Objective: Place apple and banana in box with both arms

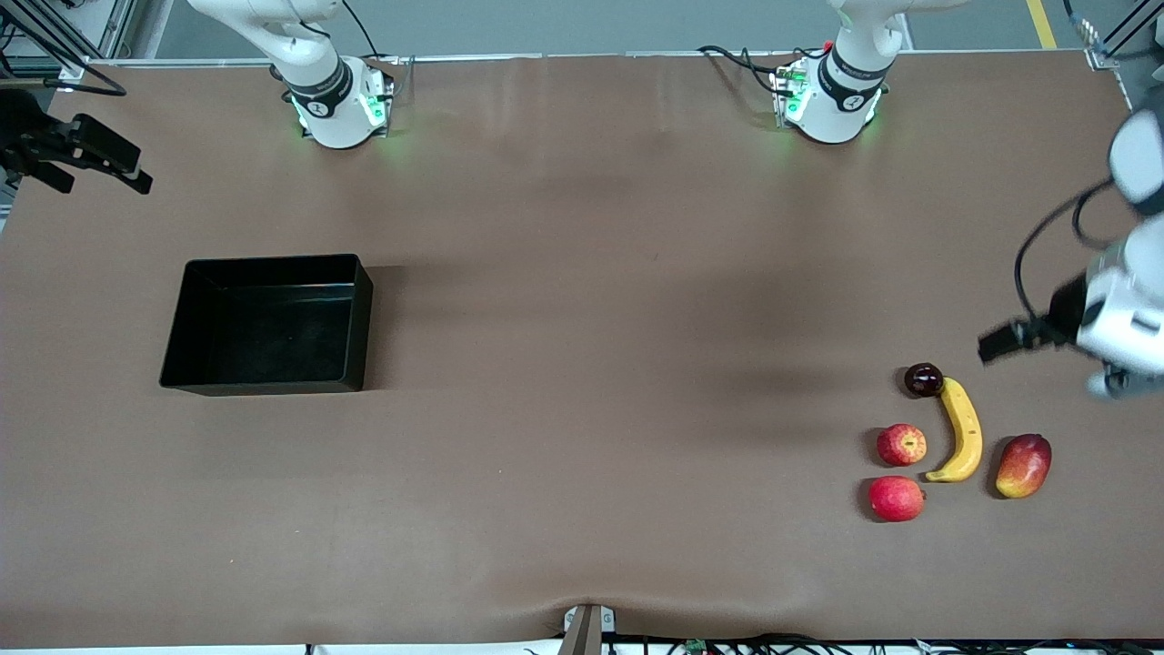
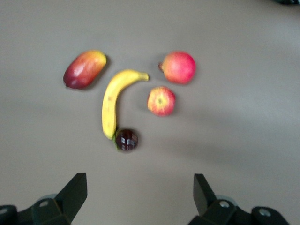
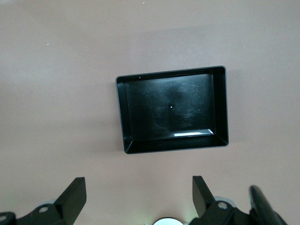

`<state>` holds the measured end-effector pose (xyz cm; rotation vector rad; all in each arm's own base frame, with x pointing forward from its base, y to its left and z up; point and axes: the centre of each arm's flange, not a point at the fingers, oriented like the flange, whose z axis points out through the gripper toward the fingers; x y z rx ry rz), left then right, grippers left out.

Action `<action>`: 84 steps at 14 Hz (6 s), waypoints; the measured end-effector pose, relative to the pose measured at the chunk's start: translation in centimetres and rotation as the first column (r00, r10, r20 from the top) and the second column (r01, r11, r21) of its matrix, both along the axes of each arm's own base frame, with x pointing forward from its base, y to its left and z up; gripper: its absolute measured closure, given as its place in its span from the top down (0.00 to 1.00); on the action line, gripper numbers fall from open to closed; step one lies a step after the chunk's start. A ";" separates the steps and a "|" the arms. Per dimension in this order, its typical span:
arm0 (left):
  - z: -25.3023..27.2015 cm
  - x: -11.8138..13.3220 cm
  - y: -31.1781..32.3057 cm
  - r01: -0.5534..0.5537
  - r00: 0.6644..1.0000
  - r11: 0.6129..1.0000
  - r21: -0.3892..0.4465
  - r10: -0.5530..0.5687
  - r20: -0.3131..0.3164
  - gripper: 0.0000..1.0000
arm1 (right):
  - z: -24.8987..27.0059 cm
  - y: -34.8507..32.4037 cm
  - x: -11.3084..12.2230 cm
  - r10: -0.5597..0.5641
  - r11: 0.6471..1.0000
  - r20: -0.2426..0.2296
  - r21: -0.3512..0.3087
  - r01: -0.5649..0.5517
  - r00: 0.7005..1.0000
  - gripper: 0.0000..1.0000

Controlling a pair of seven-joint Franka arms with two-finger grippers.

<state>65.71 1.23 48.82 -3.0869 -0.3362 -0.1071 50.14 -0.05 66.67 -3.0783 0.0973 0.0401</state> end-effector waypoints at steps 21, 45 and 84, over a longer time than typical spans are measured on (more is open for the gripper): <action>-27.0 5.7 -1.1 0.104 0.993 0.995 -0.004 -0.104 -0.052 0.95 | -31.5 -20.1 9.0 0.115 0.992 -0.134 0.068 -0.107 0.984 1.00; -9.8 3.1 -9.9 0.133 0.989 0.990 -0.047 -0.136 -0.058 0.64 | -32.7 -10.6 8.6 0.096 0.976 -0.299 0.215 -0.031 0.949 0.06; -27.4 -10.6 -42.1 0.171 0.968 0.985 -0.035 -0.175 -0.178 0.71 | -15.2 14.3 17.2 -0.159 0.983 -0.170 0.066 0.172 0.973 1.00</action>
